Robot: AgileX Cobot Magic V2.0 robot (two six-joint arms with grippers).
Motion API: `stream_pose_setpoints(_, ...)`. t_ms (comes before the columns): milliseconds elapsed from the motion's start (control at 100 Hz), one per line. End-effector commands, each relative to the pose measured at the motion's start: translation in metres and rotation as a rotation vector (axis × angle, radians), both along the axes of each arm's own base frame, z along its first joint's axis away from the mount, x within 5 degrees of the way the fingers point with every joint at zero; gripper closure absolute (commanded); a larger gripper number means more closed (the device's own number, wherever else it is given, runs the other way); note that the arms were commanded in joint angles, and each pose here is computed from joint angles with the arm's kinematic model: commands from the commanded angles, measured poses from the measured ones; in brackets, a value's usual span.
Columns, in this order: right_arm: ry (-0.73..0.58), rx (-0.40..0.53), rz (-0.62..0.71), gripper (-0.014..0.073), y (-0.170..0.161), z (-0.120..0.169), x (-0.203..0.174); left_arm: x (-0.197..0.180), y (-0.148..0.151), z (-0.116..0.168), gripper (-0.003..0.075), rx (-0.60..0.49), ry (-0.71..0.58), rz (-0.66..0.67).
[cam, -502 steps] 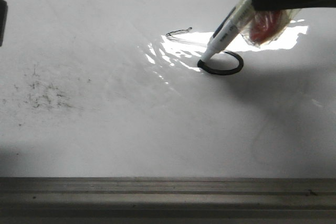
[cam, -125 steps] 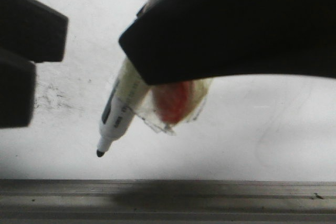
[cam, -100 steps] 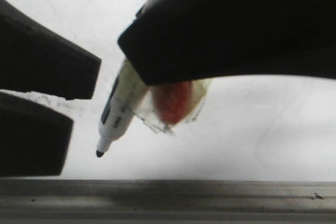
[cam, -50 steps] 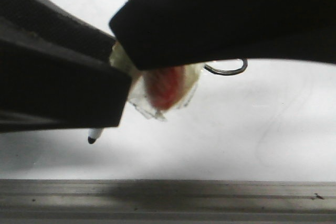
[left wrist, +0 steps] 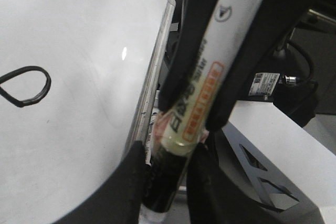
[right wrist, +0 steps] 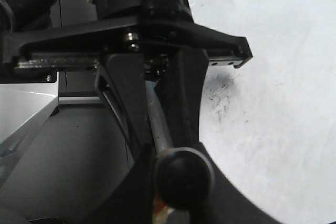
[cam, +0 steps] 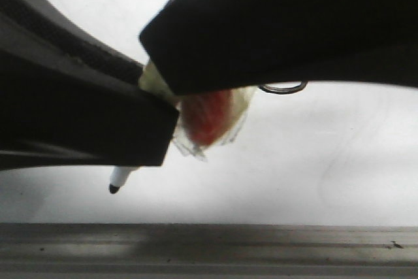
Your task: Write number 8 on whiteboard
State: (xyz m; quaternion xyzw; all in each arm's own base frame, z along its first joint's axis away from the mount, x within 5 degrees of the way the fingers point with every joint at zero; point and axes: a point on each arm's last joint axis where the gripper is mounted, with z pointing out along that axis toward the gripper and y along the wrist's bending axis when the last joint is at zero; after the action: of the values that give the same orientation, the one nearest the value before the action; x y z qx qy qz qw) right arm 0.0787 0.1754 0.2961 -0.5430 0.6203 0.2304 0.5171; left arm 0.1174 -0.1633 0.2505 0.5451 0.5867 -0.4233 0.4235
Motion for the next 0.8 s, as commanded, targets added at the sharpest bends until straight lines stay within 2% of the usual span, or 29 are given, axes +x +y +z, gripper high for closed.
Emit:
stream_pose_setpoints(0, -0.042, 0.142, 0.015, 0.066, 0.005, 0.021, 0.0, 0.002, -0.003, 0.017, 0.074, -0.102, 0.046, 0.013)
stream_pose_setpoints(320, -0.016, 0.145, 0.007, 0.066, 0.005, 0.02, 0.0, -0.004, -0.004, 0.019, 0.0741, -0.122, 0.051, -0.053)
stream_pose_setpoints(480, 0.056, 0.139, -0.016, 0.0659, 0.004, 0.017, 0.0, -0.007, -0.002, 0.012, 0.0741, -0.108, 0.071, -0.054)
stream_pose_setpoints(670, 0.082, 0.143, -0.024, 0.0655, 0.004, 0.017, -0.001, -0.012, 0.001, 0.002, 0.0741, -0.091, 0.106, -0.059)
stream_pose_setpoints(720, 0.09, 0.138, -0.026, 0.0645, 0.004, 0.016, -0.001, -0.014, 0.002, 0.0, 0.0741, -0.09, 0.113, -0.061)
stream_pose_setpoints(790, 0.099, 0.133, -0.028, 0.058, 0.003, 0.015, -0.001, -0.015, 0.002, 0.0, 0.0741, -0.094, 0.12, -0.072)
